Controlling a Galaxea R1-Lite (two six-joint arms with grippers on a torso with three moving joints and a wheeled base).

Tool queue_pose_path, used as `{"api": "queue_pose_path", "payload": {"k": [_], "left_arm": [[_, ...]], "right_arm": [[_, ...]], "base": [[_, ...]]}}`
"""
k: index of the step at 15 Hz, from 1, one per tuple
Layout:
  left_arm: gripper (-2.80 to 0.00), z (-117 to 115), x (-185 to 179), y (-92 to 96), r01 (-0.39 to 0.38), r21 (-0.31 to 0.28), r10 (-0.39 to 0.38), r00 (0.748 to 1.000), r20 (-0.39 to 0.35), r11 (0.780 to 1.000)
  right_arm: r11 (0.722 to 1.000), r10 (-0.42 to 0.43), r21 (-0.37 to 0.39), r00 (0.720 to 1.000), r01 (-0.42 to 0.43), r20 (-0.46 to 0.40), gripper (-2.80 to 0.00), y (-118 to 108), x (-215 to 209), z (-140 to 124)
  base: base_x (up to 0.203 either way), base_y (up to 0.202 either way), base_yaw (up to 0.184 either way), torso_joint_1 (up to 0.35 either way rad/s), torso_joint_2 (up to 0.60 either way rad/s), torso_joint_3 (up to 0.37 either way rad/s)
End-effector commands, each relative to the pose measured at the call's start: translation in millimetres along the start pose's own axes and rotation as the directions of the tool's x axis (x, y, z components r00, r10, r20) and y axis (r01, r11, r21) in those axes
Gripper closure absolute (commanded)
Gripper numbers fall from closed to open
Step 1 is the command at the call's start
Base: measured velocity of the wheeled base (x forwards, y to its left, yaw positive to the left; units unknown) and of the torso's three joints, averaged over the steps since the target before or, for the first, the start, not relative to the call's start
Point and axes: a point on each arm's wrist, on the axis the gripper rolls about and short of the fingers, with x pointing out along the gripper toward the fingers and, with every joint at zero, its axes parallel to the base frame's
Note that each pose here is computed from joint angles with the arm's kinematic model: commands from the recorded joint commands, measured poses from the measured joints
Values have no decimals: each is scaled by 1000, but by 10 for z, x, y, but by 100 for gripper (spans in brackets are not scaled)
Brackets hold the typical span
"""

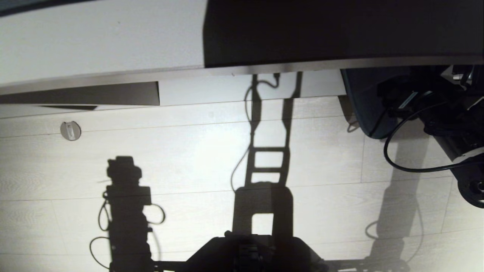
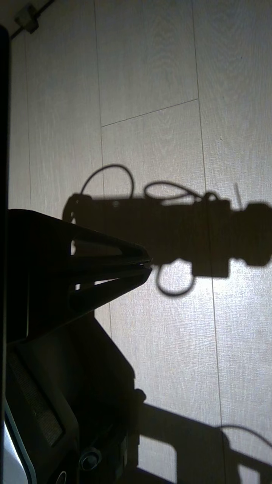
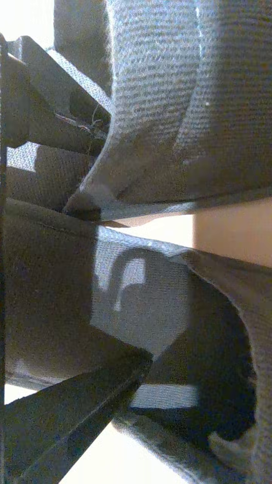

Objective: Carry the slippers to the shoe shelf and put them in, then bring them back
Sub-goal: Pick up the slippers in the shoe cabinet

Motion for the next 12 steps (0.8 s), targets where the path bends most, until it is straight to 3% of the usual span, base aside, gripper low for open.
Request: {"api": "queue_pose_path", "payload": {"k": [1, 12], "left_arm": [[0, 1, 1, 0, 0, -1, 0, 1000, -1, 1000], [0, 1, 1, 0, 0, -1, 0, 1000, -1, 1000]], "right_arm": [[1000, 7, 0, 1000, -7, 21, -280, 19, 81, -2], [1000, 14, 1, 997, -14, 74, -280, 42, 358, 78]], "base": [[0, 0, 0, 0, 0, 0], [0, 0, 0, 0, 0, 0]]}}
